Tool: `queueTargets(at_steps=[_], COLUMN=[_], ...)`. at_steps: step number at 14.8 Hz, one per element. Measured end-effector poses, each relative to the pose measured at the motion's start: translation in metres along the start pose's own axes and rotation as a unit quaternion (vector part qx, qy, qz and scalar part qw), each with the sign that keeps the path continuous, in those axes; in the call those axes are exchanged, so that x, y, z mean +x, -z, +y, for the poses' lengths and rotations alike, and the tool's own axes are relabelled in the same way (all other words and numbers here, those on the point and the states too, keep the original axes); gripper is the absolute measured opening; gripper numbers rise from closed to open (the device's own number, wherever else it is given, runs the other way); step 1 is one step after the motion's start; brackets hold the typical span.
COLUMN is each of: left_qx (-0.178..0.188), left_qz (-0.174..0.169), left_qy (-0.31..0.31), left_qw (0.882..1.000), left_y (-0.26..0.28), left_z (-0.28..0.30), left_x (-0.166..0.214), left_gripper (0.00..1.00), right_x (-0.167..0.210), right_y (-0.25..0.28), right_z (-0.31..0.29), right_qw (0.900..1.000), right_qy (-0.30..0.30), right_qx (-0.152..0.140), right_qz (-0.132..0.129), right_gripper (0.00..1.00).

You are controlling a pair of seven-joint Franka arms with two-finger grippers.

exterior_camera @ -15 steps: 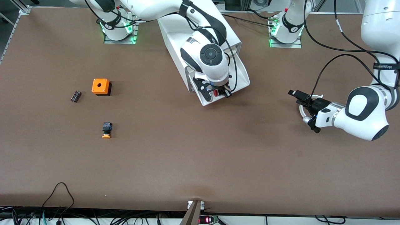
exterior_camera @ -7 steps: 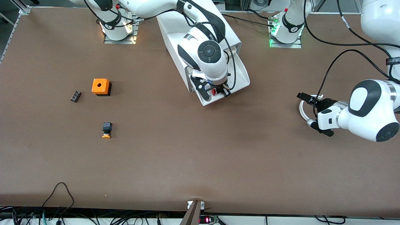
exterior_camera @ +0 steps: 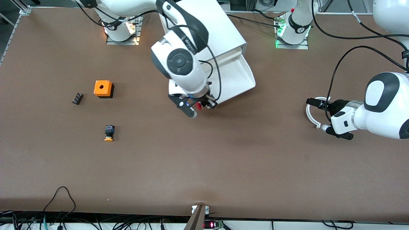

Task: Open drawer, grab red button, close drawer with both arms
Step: 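Lift the red button out with the right gripper while the left gripper pushes the drawer, then lower the red button beside the yellow button while the left gripper shuts the drawer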

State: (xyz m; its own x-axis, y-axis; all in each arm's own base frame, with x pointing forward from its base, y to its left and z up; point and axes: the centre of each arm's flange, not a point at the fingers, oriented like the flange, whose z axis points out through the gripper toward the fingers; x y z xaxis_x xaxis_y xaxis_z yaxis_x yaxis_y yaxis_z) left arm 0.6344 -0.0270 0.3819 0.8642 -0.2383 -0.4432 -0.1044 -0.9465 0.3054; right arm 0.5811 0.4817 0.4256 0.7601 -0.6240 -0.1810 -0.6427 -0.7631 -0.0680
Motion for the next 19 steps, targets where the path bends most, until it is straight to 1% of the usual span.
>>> queueTargets(at_steps=[2,4,7,8,10,11,13,15,17,19], left_qx=[0.010,0.028,0.047,0.054,0.086,0.095,0.094,0.083,0.077,0.068], left_qz=[0.005,0.023,0.057,0.073,0.108,0.122,0.148,0.176,0.186,0.197], left_qy=[0.056,0.115,0.174,0.188,0.213,0.228,0.256,0.273,0.282,0.285], left_qw=[0.998,0.993,0.982,0.978,0.967,0.961,0.951,0.942,0.938,0.936], left_y=[-0.009,-0.025,-0.044,-0.047,-0.054,-0.059,-0.075,-0.102,-0.122,-0.127], left_z=[0.036,0.090,0.162,0.175,0.196,0.209,0.236,0.256,0.262,0.260], left_x=[0.003,0.006,0.006,0.006,0.009,0.009,0.011,0.016,0.018,0.022], left_gripper=[1.00,1.00,1.00,1.00,1.00,1.00,1.00,1.00,1.00,1.00], right_x=[0.034,0.070,0.123,0.138,0.165,0.178,0.208,0.239,0.269,0.293], right_y=[0.013,0.020,0.021,0.020,0.015,0.011,-0.002,-0.020,-0.045,-0.073], right_z=[0.017,0.035,0.058,0.065,0.079,0.086,0.102,0.120,0.142,0.166], right_qw=[0.998,0.989,0.974,0.968,0.956,0.950,0.936,0.925,0.917,0.910], right_qy=[0.065,0.136,0.216,0.239,0.279,0.298,0.335,0.363,0.384,0.400], right_qx=[-0.026,-0.048,-0.067,-0.075,-0.089,-0.095,-0.105,-0.110,-0.111,-0.112], right_qz=[-0.008,-0.017,-0.014,-0.012,-0.009,-0.009,-0.003,0.004,0.004,0.002], right_gripper=[0.39,0.39,0.39,0.39,0.39,0.39,0.39,0.39,0.39,0.39])
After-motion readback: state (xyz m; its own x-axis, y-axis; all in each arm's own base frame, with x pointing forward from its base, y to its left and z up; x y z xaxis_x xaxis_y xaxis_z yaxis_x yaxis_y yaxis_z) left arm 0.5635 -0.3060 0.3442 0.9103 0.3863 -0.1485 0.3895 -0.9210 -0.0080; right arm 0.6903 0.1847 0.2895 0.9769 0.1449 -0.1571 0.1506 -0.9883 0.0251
